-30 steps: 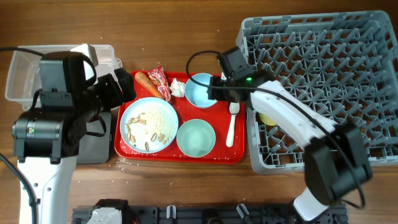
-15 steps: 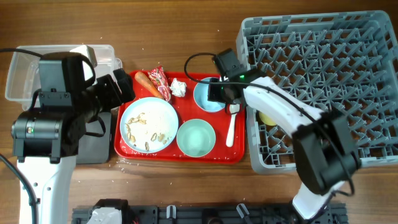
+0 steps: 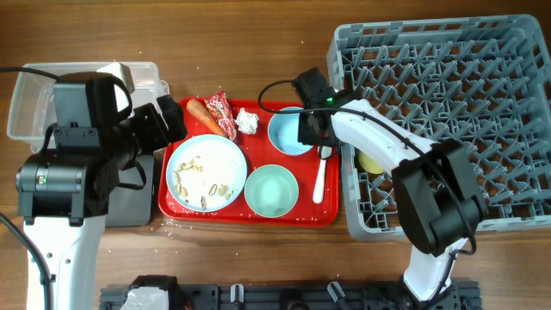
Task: Sort waste into correct bins and load items into the dishwasher rack
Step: 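Grasp the light-blue bowl with the right gripper and lift it, then place the light-blue bowl upside down in the dish rack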
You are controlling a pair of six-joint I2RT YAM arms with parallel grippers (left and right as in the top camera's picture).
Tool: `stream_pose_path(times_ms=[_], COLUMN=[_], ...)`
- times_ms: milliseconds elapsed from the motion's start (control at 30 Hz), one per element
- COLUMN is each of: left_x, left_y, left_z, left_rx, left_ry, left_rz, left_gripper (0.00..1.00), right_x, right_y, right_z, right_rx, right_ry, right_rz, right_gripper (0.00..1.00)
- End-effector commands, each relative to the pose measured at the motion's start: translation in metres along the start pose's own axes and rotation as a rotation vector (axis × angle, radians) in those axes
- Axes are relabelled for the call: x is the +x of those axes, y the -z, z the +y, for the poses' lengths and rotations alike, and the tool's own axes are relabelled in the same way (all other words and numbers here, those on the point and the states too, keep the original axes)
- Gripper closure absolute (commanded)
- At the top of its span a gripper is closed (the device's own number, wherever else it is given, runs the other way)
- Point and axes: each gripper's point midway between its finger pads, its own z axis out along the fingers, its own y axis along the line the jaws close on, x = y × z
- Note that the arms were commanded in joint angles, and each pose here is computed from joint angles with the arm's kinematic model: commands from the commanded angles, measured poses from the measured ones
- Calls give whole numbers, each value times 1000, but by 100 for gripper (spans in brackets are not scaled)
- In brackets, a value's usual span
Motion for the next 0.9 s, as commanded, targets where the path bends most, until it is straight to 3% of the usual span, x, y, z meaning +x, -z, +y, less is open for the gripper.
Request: stream_pose_path(times_ms=[0,100,200,300,433,533,633,867], left_x=[-5,-5,-5,-5,-5,-5,-5,-5], left_y=[5,5,5,5,5,5,5,5], left_z=[0,0,0,0,0,0,0,0], left_rx=[-1,-1,-1,-1,-1,-1,-1,-1], left_ry=[1,1,1,1,1,1,1,1], left_rz=[-22,-22,-22,-22,-22,-22,-22,-22], left_gripper=[0,0,0,0,0,0,0,0], right_x=[-5,-29,-59,-69,-49,-42,-49,-89], right_y=[14,69,153,247,318,317,274,193], right_z=[8,14,-11,-95,-186,-229,-250,-275], right_rx=[-55,-119,-68,264,783,984,1000,1140], right_ry=[24,17,-7,-122,-183,-180,-139,25], right_rz=[-20,-157,-412,-715,-839,-745,-579,-355], right_gripper=[96,96,96,96,96,96,96,96])
